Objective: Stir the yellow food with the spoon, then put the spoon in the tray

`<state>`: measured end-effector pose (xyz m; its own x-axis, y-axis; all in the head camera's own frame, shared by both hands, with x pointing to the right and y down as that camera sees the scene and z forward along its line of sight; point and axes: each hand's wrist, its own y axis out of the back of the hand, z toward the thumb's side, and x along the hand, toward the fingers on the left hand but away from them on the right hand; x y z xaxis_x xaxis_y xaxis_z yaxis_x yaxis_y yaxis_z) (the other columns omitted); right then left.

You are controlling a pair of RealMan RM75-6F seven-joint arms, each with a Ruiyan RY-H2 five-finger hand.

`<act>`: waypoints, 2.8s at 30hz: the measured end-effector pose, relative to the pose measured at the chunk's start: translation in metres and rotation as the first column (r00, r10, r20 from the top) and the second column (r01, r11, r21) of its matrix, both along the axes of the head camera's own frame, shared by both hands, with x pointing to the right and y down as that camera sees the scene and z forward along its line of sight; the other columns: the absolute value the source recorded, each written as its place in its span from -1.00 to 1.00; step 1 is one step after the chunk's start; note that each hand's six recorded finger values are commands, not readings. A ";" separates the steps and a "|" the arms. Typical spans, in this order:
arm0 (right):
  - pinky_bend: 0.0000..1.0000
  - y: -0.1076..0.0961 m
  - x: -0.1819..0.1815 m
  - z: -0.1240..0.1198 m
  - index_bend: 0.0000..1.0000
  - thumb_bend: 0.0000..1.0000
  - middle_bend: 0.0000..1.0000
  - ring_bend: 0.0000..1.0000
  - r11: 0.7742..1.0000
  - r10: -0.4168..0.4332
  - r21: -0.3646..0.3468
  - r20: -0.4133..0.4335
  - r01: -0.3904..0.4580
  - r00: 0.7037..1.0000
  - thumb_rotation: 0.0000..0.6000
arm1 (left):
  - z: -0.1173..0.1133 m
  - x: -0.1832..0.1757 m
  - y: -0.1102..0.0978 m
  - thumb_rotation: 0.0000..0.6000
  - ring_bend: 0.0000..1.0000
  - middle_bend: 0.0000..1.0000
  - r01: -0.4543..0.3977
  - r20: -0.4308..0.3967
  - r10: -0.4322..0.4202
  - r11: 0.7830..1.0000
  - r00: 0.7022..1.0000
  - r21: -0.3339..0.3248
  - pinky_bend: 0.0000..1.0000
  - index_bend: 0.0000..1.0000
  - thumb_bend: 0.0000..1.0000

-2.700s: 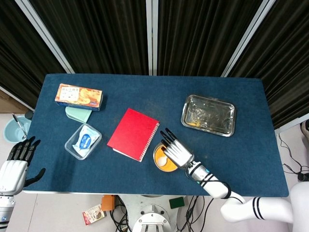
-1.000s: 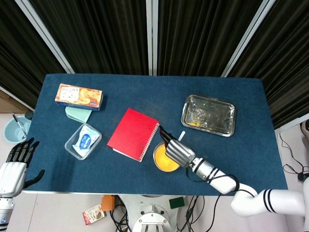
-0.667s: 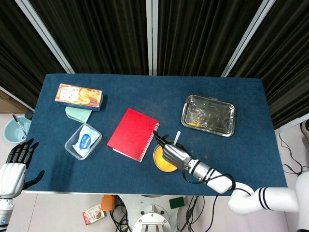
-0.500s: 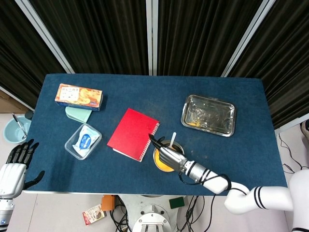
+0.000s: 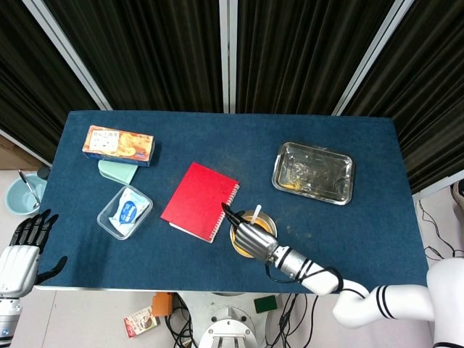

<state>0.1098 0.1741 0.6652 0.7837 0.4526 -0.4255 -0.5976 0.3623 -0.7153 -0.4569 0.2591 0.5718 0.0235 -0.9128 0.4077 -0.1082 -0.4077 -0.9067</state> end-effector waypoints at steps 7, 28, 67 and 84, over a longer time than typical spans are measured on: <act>-0.96 -0.005 0.018 -0.002 0.51 -0.07 -0.22 -0.70 0.979 0.180 -0.115 0.113 -0.167 0.977 1.00 | -0.001 0.004 -0.002 1.00 -0.98 -0.98 -0.009 0.000 0.009 1.000 1.000 0.002 -0.84 -0.94 -0.53; -1.00 -0.010 0.036 -0.006 0.53 -0.07 -0.19 -0.68 0.987 -0.067 0.146 -0.031 0.071 0.997 1.00 | -0.007 0.013 -0.005 1.00 -0.98 -0.98 -0.029 0.014 0.029 1.000 0.999 0.003 -0.84 -0.94 -0.53; -1.00 0.003 0.002 -0.003 0.66 -0.12 -0.10 -0.55 0.998 0.003 0.062 0.012 -0.003 1.000 1.00 | 0.003 0.002 0.003 1.00 -0.98 -0.98 -0.003 0.007 0.003 1.000 1.000 -0.017 -0.84 -0.94 -0.53; -1.00 -0.010 0.044 -0.008 0.67 -0.13 -0.10 -0.54 0.948 0.316 -0.122 0.224 -0.295 0.922 1.00 | -0.004 0.011 -0.003 1.00 -0.98 -0.98 -0.024 0.018 0.024 1.000 1.000 -0.005 -0.84 -0.94 -0.53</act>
<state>0.1535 0.1644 0.6571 0.6958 0.6565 -0.2914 -0.4788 0.1214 -0.8695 -0.4455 0.2566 0.5675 0.0384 -0.9102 0.4124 -0.0818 -0.4142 -0.9065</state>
